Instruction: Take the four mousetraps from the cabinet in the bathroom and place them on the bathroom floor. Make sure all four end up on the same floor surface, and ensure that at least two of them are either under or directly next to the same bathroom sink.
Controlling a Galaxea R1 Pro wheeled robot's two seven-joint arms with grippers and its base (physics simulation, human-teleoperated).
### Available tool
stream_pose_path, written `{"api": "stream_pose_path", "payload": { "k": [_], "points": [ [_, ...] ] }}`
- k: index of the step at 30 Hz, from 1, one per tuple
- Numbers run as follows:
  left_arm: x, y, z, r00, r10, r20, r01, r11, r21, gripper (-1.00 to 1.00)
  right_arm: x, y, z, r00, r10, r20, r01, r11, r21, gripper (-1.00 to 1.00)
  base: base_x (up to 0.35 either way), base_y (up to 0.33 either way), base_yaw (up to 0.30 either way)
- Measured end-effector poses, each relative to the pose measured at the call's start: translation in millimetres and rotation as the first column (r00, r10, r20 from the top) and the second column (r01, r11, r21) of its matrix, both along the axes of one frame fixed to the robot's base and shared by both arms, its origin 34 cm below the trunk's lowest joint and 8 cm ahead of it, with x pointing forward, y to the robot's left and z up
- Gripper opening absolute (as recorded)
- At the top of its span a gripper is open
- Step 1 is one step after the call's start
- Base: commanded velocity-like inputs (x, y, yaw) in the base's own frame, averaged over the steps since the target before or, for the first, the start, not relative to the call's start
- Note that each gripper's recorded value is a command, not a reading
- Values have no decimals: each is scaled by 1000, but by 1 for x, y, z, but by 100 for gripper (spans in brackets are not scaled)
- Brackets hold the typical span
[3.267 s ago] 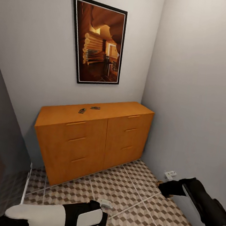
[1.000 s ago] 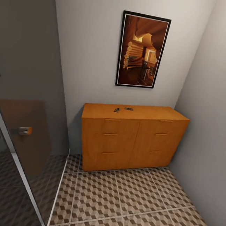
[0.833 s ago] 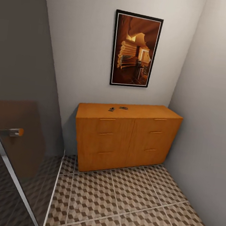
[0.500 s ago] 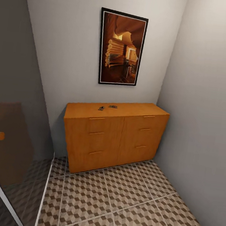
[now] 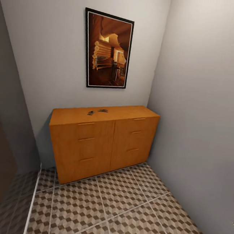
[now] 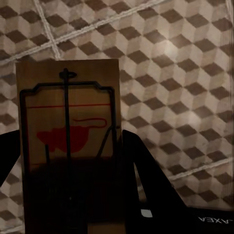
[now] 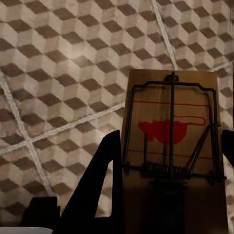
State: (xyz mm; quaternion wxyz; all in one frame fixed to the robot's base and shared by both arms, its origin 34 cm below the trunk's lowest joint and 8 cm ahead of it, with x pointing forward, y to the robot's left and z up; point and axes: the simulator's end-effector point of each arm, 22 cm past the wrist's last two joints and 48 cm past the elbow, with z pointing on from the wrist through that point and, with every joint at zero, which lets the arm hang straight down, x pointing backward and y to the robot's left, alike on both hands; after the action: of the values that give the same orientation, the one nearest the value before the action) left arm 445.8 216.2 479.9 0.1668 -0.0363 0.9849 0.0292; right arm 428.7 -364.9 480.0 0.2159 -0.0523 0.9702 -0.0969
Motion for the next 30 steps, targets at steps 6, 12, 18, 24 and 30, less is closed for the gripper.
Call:
{"api": "stream_pose_path", "payload": {
  "k": [6,12,18,24,30],
  "points": [
    [2,-1,1,1000,2,5,-2,1000,-2,-100,2,0,1,1000,-4,6,4,1000,1,-100,0,0,-270],
    [2,-1,2,1000,3,5,-3,1000,-1,-100,2,0,2,1000,-5,6,5,1000,1,-100,0,0,-197],
    [0,-1,0,1000,3,-1,-3,1000,-1,-100,-1,0,0,1000,-7,-2,7,1000,3,-100,0,0,-27],
    [-3,-1,-3,1000,3,-10,-3,1000,-1,-100,-4,1,-3,1000,-7,-10,7,1000,3,-100,0,0,-1],
    [-7,-1,-6,1000,2,-20,-3,1000,-2,-100,-7,1,-6,1000,-7,-19,7,1000,3,-100,0,0,0]
  ]
}}
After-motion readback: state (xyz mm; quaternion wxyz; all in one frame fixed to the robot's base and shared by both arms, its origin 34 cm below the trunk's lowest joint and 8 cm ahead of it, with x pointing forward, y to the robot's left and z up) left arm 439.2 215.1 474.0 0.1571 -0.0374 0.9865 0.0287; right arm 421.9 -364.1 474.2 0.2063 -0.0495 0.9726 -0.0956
